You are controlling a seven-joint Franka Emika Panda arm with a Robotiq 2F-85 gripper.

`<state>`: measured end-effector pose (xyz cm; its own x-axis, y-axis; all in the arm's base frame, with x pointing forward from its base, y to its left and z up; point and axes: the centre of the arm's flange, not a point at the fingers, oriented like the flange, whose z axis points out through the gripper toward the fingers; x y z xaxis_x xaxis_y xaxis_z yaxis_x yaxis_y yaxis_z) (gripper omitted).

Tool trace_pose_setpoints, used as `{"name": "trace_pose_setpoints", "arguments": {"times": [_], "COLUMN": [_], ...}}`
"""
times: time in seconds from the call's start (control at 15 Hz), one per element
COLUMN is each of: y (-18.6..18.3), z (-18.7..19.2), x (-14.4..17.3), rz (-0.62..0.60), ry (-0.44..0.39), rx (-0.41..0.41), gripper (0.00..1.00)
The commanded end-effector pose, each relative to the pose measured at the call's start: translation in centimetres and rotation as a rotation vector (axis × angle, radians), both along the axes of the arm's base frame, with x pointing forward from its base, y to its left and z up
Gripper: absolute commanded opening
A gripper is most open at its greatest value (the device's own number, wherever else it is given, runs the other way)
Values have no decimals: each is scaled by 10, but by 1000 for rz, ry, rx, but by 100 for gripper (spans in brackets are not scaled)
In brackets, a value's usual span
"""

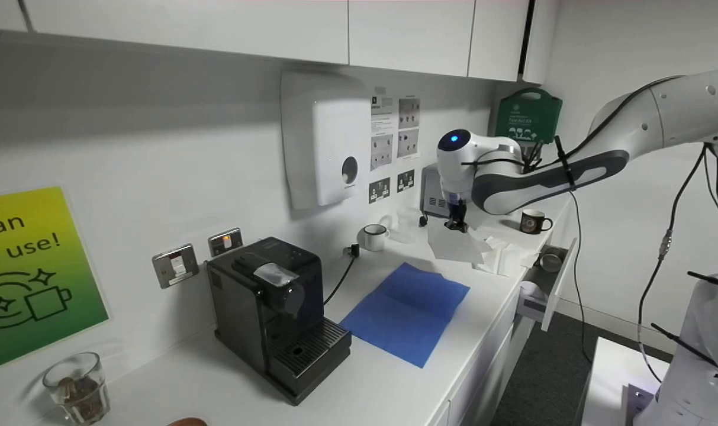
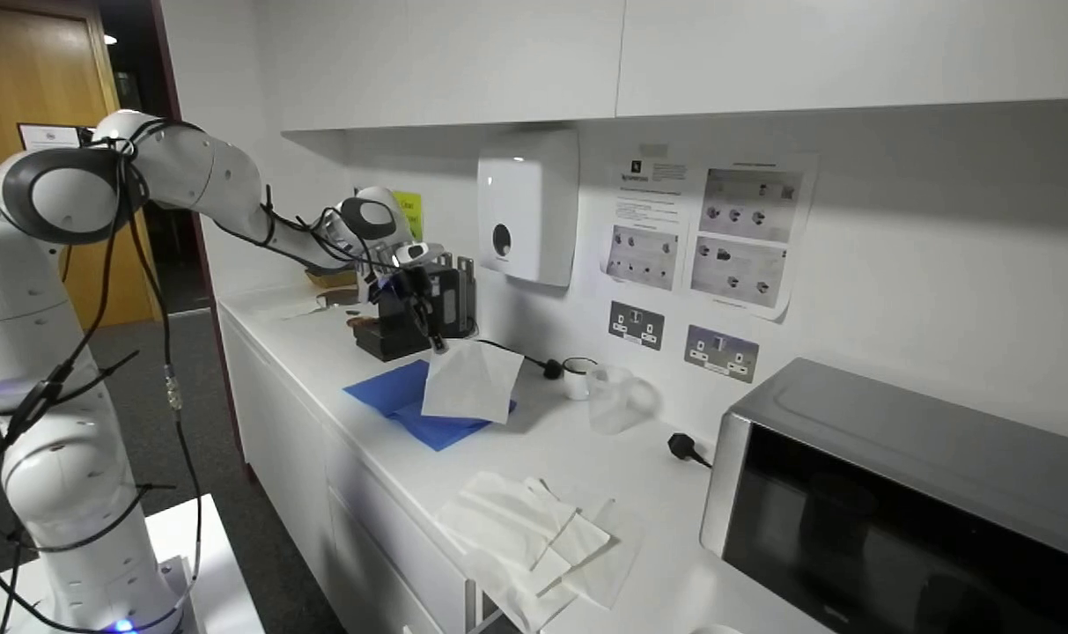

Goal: Unfold the blue placemat, place the white napkins on the mat then fold the mat in half

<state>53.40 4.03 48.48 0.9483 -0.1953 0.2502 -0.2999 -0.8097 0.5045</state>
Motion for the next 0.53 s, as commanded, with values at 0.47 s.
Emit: {"name": "trace_pose_setpoints", "arguments": {"times": [0.47], "y": [36], "z": [-16], "x": [26], "rz": [263], "ry": [102], "rx": [-145], "gripper": [0]}}
